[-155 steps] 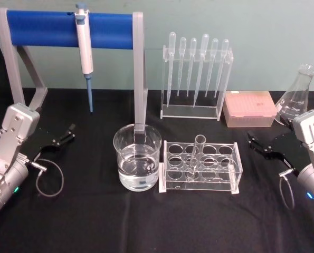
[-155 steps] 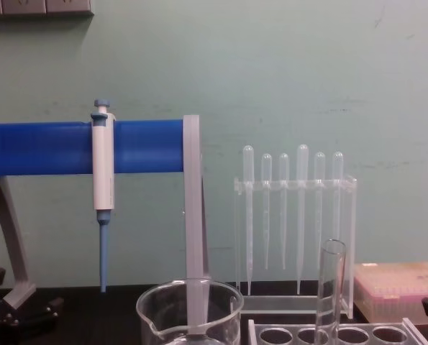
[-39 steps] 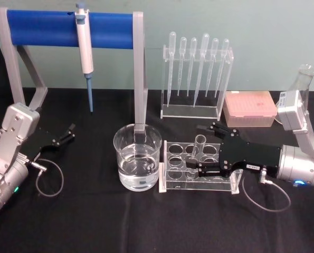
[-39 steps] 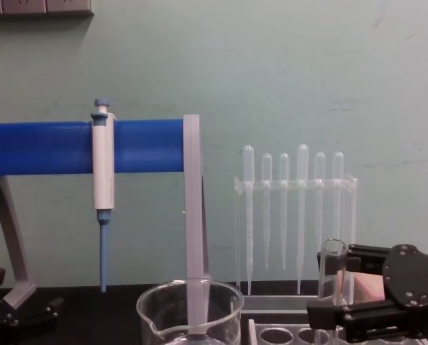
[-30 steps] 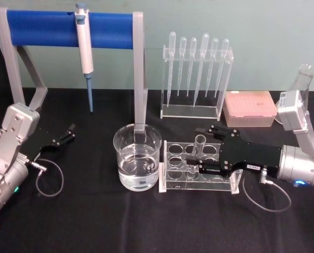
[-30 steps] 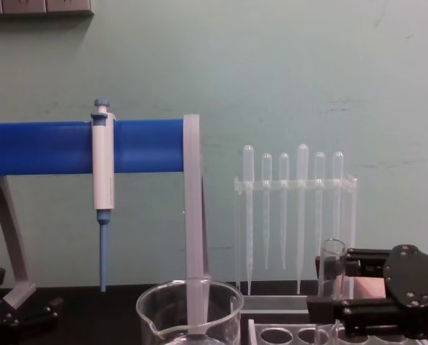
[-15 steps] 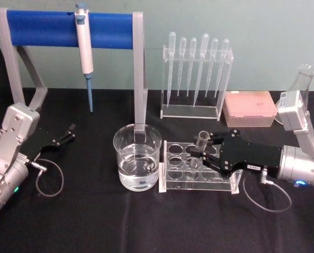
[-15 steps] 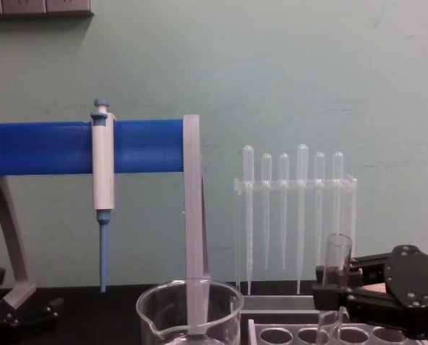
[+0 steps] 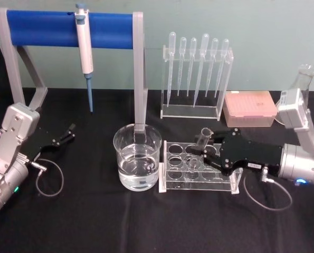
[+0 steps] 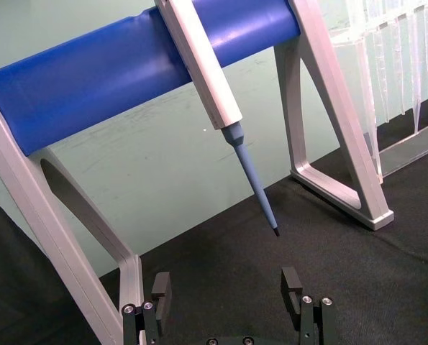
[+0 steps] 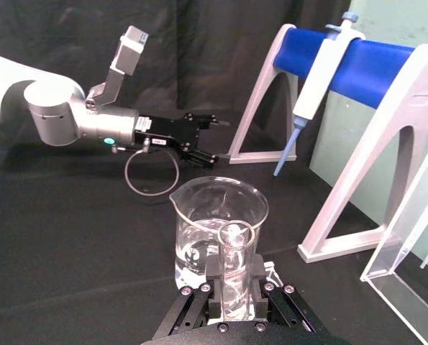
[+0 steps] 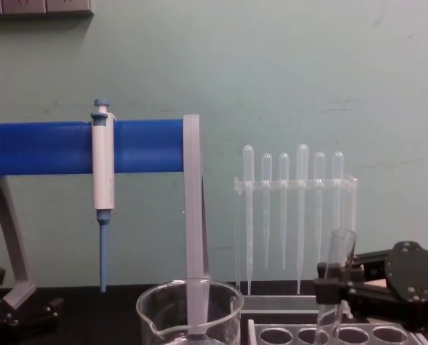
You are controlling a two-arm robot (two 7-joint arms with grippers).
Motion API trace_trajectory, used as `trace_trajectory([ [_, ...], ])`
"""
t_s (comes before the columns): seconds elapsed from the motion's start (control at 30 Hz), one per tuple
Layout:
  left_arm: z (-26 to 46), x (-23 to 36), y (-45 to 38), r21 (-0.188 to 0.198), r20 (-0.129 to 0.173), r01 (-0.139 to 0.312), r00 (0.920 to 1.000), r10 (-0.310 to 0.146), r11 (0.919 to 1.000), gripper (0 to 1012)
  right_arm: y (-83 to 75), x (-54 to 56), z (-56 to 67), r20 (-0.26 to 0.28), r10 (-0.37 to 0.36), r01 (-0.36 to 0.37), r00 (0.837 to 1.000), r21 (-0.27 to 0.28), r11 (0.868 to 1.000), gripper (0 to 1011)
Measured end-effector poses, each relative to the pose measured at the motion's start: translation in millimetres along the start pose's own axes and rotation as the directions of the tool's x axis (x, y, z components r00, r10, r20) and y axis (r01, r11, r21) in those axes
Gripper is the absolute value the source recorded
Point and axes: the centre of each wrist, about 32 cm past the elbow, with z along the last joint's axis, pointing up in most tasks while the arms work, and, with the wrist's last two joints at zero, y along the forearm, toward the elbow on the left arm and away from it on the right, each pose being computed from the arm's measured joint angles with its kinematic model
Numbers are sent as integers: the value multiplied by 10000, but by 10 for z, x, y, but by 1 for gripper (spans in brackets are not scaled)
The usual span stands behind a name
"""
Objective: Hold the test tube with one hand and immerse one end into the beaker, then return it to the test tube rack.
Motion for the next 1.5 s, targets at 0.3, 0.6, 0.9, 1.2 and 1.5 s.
trace_trajectory([
  [0.3, 0, 0, 0, 0, 1, 0, 10000, 0, 10000, 1000, -55, 109, 298, -308, -15, 16, 9995, 40, 10000, 236],
  [0.6, 0, 0, 0, 0, 0, 0, 10000, 0, 10000, 1000, -105, 188, 718, -261, 237, -232, 9994, 195, 9995, 236],
  [0.9, 0, 0, 0, 0, 1, 0, 10000, 0, 10000, 1000, -85, 277, 1071, 128, 389, -387, 9992, -136, 9992, 236],
  [1.2, 0, 0, 0, -1, 0, -1, 10000, 1, 10000, 1000, -75, 299, 1174, 165, 360, -356, 9992, -281, 9990, 236],
  [1.5, 0, 0, 0, 0, -1, 0, 10000, 0, 10000, 1000, -75, 299, 1172, 158, 353, -348, 9993, -269, 9990, 236],
])
